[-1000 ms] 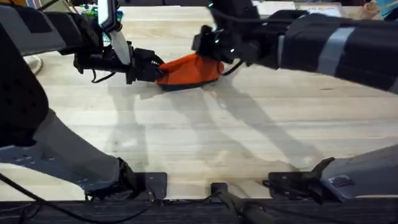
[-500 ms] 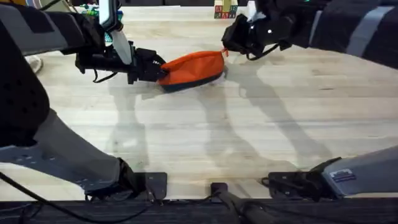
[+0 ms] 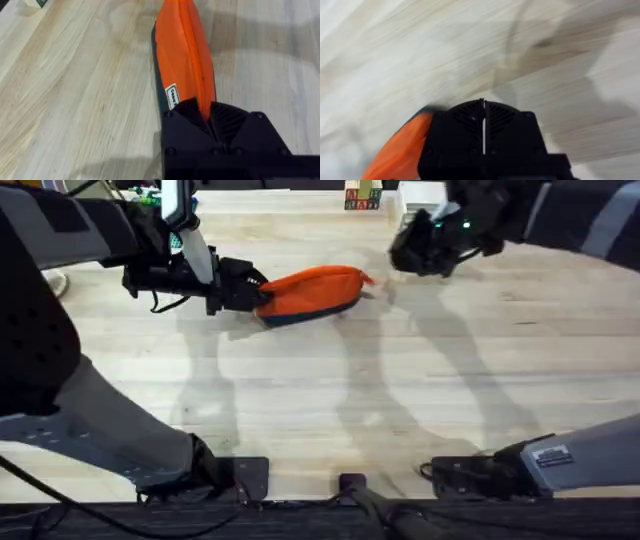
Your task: Unzip the bag, pick up the pens from the table one at a time and place them inside, then zip the bag closed.
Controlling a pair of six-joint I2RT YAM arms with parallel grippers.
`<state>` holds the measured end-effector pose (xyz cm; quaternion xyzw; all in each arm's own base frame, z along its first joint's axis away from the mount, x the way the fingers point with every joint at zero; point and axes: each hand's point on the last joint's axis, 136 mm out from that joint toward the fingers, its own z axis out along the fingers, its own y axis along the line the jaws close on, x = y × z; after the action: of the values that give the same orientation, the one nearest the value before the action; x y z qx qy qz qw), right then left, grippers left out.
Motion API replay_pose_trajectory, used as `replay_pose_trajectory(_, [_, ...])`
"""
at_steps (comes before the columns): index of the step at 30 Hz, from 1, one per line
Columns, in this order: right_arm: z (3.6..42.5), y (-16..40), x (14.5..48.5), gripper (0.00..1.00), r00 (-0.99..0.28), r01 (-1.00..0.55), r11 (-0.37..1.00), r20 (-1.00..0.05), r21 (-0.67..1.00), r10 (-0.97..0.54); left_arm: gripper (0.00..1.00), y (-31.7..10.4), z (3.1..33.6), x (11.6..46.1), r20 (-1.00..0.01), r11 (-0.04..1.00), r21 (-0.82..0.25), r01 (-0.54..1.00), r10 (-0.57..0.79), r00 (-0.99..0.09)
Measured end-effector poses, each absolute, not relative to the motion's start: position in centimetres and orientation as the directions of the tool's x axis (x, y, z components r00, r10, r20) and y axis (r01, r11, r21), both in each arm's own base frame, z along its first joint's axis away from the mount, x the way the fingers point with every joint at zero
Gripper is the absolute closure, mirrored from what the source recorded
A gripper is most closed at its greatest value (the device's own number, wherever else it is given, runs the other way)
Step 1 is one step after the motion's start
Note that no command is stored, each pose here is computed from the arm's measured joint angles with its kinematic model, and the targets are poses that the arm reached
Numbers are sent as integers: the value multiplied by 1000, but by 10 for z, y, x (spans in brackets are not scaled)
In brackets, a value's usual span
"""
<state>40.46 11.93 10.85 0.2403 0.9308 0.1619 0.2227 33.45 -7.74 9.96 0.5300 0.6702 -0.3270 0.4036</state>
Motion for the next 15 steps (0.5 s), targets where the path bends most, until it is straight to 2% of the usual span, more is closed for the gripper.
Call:
replay_pose_trajectory(4, [86, 87, 408, 969, -764, 455, 830, -337, 322, 550, 959, -73, 99, 335, -886, 235, -13, 972, 449, -120])
replay_pose_trajectory(9, [55, 85, 403, 970, -796, 464, 849, -301, 252, 525, 959, -73, 99, 335, -885, 236, -13, 972, 449, -121])
replay_pose_trajectory(15, [63, 85, 407, 969, -814, 409, 879, -339, 244, 472, 959, -73, 99, 335, -885, 236, -13, 972, 449, -121])
